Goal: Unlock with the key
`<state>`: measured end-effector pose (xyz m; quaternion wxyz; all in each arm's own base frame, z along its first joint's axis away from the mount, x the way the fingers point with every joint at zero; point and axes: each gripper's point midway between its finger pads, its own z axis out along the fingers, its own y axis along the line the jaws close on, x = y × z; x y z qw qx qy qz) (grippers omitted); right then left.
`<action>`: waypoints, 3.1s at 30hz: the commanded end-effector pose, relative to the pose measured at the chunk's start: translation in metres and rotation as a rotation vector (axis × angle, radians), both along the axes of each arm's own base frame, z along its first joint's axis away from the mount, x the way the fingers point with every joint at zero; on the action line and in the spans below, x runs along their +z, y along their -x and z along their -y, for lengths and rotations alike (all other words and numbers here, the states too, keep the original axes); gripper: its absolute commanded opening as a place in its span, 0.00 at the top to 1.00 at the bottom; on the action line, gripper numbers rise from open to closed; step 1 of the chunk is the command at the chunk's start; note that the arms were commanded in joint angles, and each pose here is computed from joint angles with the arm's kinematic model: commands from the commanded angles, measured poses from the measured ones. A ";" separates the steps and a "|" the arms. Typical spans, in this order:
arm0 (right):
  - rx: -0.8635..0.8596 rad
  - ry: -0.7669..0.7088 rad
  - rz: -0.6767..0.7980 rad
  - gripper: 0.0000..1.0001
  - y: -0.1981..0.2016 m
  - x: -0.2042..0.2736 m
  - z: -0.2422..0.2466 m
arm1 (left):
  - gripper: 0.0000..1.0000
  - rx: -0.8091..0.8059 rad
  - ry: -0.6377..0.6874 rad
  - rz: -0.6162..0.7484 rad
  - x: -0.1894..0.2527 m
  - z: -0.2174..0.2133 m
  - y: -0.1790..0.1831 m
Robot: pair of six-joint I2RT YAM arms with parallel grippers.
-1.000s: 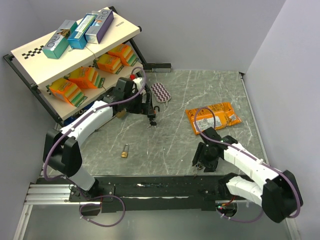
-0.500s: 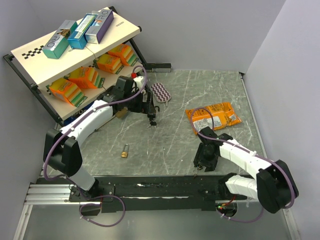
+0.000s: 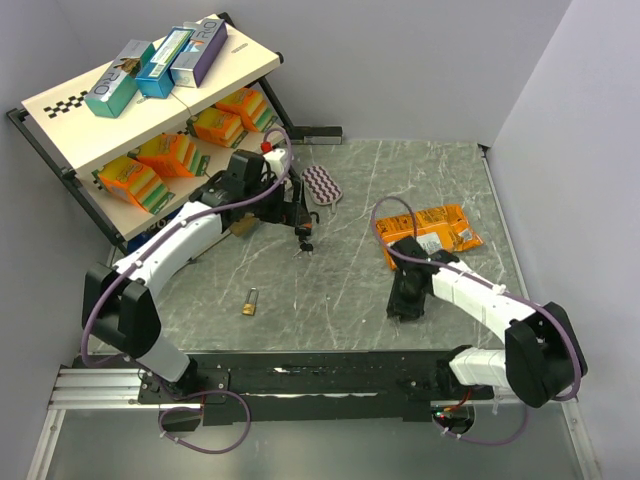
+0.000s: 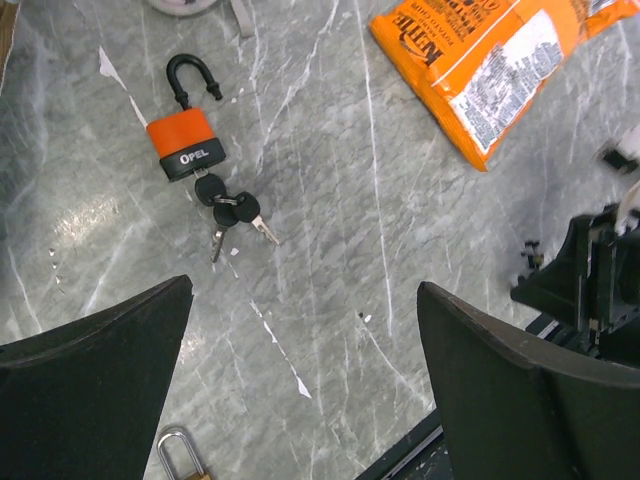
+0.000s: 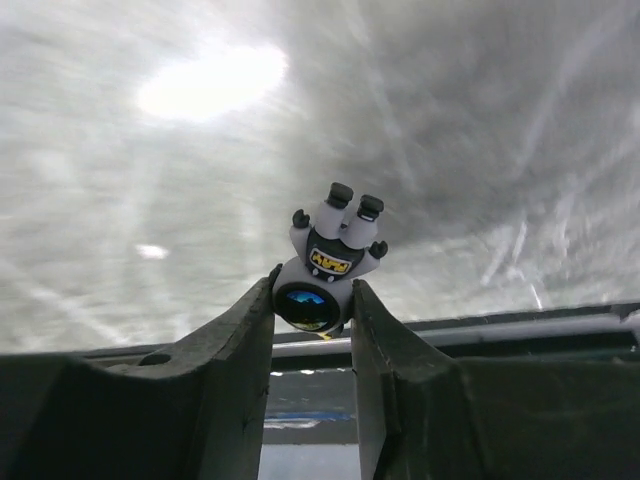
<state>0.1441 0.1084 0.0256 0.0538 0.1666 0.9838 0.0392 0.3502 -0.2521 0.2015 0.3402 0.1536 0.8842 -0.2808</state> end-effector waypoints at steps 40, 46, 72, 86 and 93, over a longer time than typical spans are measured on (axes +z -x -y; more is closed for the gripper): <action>0.267 -0.554 0.901 1.00 -0.131 0.350 -0.095 | 0.05 -0.490 0.765 0.258 0.157 0.118 0.095; 0.246 -0.560 0.933 1.00 -0.131 0.361 -0.089 | 0.06 -0.443 0.709 0.283 0.156 0.135 0.087; 0.226 -0.582 0.932 1.00 -0.138 0.364 -0.092 | 0.47 -0.377 0.575 0.284 0.134 0.164 0.081; 0.214 -0.595 0.925 1.00 -0.139 0.361 -0.092 | 0.62 -0.388 0.575 0.281 0.133 0.163 0.084; 0.203 -0.593 0.914 1.00 -0.139 0.358 -0.090 | 0.72 -0.409 0.578 0.291 0.135 0.165 0.087</action>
